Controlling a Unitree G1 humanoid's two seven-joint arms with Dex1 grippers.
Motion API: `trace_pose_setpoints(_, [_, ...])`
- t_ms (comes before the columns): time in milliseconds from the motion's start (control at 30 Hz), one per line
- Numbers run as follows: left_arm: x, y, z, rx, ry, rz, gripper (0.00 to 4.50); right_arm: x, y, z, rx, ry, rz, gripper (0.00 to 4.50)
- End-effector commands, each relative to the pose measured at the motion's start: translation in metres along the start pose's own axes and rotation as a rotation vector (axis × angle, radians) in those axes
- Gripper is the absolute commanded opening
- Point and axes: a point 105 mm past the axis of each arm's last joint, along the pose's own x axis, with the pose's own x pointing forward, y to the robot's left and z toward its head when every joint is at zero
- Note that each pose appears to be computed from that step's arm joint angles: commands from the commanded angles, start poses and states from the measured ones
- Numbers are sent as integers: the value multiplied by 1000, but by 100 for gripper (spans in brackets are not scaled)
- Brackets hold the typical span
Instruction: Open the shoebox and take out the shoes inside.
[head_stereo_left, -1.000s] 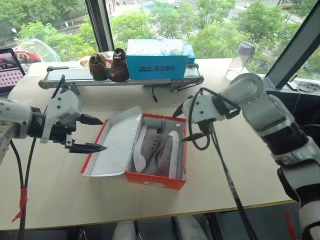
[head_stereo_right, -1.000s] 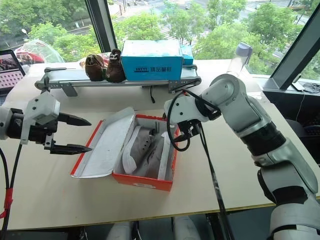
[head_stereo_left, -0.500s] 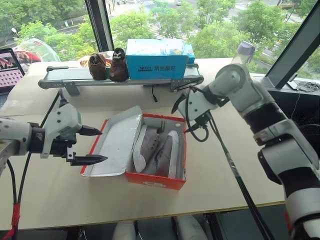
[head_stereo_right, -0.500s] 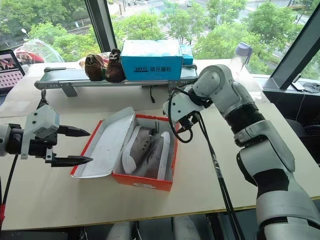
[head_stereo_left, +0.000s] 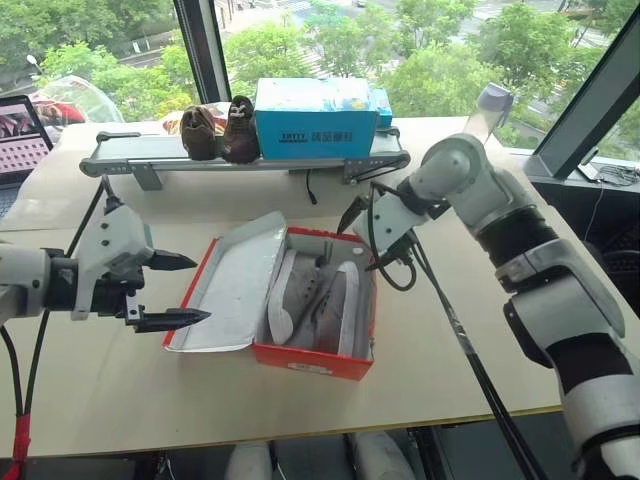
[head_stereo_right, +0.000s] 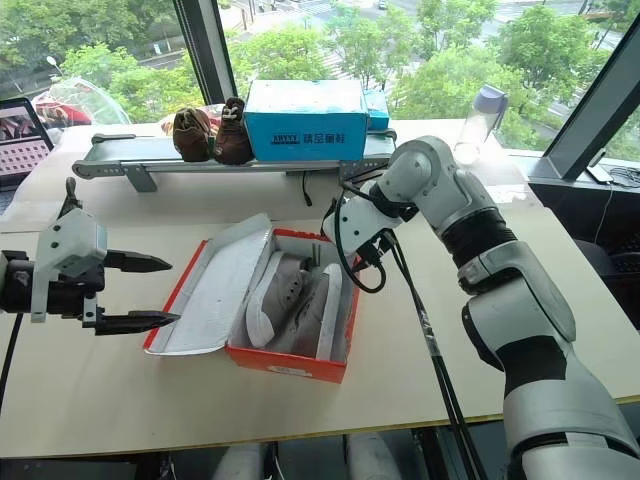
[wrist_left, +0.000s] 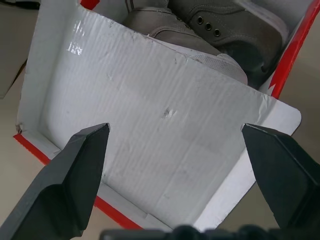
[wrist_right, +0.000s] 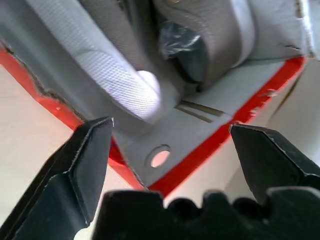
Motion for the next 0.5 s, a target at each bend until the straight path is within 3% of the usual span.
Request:
trace_pose_setpoints(33, [-6,1,11,46,0,24,450,1,-1,8,-72,1,17,444])
trace_pose_setpoints(500, [1,-2,15,47,-17,20,450,21,9,24,-110,-49,76,444])
